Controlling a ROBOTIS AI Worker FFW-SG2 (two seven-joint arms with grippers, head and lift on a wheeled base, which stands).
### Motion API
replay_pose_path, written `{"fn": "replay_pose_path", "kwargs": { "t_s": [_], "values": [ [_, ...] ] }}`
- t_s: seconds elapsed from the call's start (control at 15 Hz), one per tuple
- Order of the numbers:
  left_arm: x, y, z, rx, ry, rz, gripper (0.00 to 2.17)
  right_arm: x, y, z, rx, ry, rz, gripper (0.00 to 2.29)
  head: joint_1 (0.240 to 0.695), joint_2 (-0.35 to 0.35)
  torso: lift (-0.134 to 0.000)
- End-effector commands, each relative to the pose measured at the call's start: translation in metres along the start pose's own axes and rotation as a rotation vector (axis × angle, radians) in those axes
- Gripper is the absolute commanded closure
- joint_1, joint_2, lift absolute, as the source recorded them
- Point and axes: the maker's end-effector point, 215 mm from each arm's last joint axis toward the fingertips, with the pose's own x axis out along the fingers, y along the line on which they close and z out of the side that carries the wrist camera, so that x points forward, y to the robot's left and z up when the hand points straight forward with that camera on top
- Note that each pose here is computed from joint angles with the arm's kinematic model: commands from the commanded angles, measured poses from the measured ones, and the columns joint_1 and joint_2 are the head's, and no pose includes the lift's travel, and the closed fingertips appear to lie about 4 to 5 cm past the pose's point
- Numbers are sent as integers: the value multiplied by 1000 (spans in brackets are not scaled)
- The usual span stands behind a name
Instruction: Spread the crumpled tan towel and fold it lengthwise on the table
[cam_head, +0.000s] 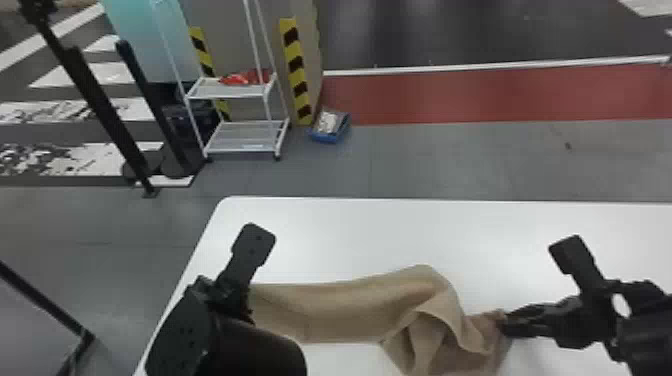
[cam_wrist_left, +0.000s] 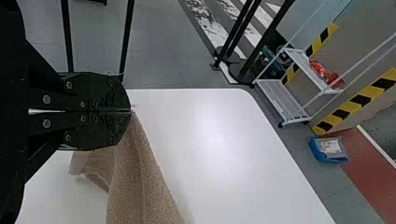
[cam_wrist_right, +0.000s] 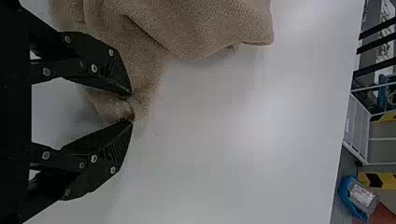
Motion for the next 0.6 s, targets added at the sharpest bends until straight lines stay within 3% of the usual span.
{"fn": "replay_pose_path", "kwargs": {
  "t_s": [0.0, 0.27, 0.4, 0.53],
  "values": [
    [0, 1, -2, -6, 4, 0, 2142, -4, -3, 6, -4, -31, -7, 1636, 695, 171, 0],
    [3, 7, -5, -18, 9, 7, 2142, -34, -20, 31, -29, -168, -62, 1659, 695, 169, 0],
    [4, 13, -5, -29, 9, 16, 2142, -61, -30, 74, -134, -283, -123, 1659, 695, 158, 0],
    [6, 25, -3, -49, 4, 28, 2145, -110, -44, 133, -357, -431, -248, 1656, 695, 150, 0]
  ]
}}
